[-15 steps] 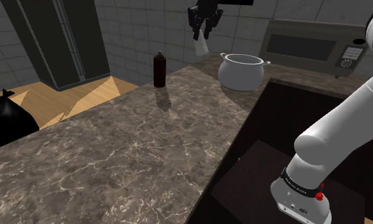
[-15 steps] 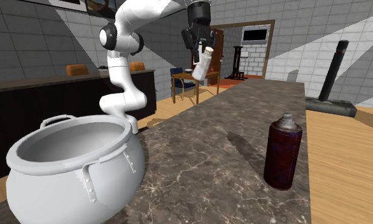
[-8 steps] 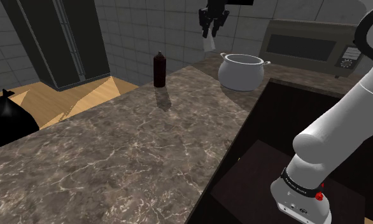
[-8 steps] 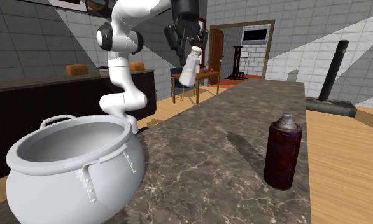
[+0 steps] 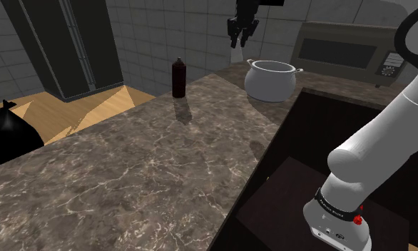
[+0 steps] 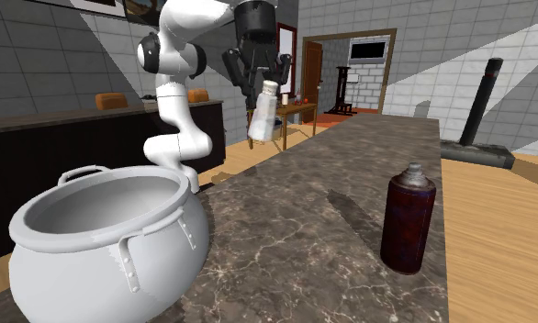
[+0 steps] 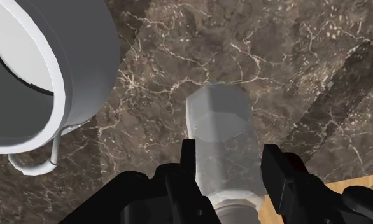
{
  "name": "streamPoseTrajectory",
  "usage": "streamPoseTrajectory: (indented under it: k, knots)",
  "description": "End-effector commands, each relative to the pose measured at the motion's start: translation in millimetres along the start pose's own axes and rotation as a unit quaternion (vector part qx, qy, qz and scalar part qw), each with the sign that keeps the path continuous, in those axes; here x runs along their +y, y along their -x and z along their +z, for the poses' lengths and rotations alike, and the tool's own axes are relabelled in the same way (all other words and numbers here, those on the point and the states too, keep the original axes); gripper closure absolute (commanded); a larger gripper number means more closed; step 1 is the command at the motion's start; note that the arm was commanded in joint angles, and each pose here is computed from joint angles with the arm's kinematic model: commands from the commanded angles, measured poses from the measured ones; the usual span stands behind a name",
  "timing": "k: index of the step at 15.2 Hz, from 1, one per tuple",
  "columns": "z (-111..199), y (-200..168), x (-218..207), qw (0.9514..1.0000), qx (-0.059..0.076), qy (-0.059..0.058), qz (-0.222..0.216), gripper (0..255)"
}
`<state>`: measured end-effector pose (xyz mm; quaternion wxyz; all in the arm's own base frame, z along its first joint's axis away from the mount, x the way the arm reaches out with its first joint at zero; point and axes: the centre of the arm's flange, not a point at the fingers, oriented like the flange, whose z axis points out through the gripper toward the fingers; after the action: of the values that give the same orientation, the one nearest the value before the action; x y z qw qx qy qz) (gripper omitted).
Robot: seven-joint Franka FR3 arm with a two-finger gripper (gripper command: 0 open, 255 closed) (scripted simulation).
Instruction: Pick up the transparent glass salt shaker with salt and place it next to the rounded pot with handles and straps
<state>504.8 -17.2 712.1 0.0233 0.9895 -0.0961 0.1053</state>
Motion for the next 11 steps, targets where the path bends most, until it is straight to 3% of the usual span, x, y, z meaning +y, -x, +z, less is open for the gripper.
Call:
streamPoseTrajectory:
  k: [1,11]
  knots:
    - [10.5,1.9,0.8,1.0,0.0,0.0,0.0,255]
    - [62.0,13.1,-0.6,1.0,0.0,0.0,0.0,255]
